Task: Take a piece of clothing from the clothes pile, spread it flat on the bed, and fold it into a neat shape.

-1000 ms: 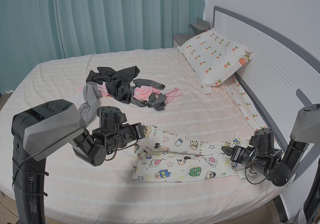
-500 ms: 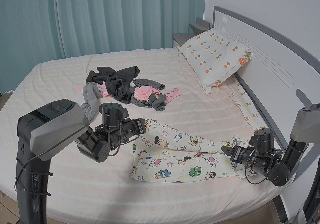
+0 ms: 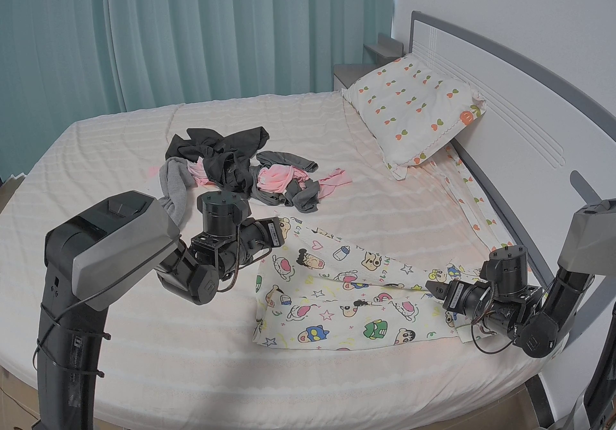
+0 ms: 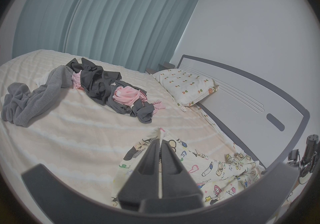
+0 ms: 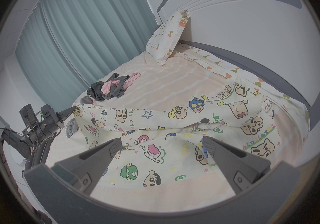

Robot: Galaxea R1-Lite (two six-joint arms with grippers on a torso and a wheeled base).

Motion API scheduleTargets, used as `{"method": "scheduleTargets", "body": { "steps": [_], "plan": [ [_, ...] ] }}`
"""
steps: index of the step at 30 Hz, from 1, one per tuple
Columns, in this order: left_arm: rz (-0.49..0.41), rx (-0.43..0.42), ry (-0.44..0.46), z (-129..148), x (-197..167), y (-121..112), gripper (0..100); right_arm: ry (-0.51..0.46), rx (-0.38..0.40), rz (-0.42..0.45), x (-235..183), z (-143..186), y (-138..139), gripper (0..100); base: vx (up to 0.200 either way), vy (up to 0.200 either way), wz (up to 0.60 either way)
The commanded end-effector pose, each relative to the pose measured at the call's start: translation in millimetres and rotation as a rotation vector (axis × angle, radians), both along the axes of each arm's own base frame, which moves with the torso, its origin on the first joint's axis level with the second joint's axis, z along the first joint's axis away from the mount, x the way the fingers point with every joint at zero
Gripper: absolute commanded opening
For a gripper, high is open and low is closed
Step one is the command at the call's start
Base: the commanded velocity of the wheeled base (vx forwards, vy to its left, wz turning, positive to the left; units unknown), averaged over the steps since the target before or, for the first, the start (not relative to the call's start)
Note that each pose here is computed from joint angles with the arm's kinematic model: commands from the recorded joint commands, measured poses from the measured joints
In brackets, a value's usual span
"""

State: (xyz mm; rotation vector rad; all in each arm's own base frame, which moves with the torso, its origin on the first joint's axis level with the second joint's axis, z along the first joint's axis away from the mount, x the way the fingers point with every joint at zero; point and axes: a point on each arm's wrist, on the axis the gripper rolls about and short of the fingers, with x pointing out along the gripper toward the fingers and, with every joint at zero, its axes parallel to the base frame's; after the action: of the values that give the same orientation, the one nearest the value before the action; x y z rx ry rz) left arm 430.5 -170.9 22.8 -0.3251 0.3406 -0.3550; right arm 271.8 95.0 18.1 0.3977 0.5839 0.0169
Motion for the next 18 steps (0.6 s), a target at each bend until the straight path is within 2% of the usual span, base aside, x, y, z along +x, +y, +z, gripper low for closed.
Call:
{"method": "scheduleTargets", "body": {
  "steps": [1, 11, 18],
  "plan": [
    [-0.004, 0.013, 0.028, -9, -5, -1, 0, 0.002, 0.000, 0.001, 0, -1, 0, 100, 0.000, 0.000, 0.00],
    [-0.018, 0.062, 0.013, -28, -27, 9, 0, 0.004, -0.001, 0.001, -1, 0, 0, 100, 0.000, 0.000, 0.00],
    [-0.028, 0.060, -0.005, -38, -45, 12, 0, 0.005, -0.001, 0.001, -1, -1, 0, 100, 0.000, 0.000, 0.00]
  ]
}}
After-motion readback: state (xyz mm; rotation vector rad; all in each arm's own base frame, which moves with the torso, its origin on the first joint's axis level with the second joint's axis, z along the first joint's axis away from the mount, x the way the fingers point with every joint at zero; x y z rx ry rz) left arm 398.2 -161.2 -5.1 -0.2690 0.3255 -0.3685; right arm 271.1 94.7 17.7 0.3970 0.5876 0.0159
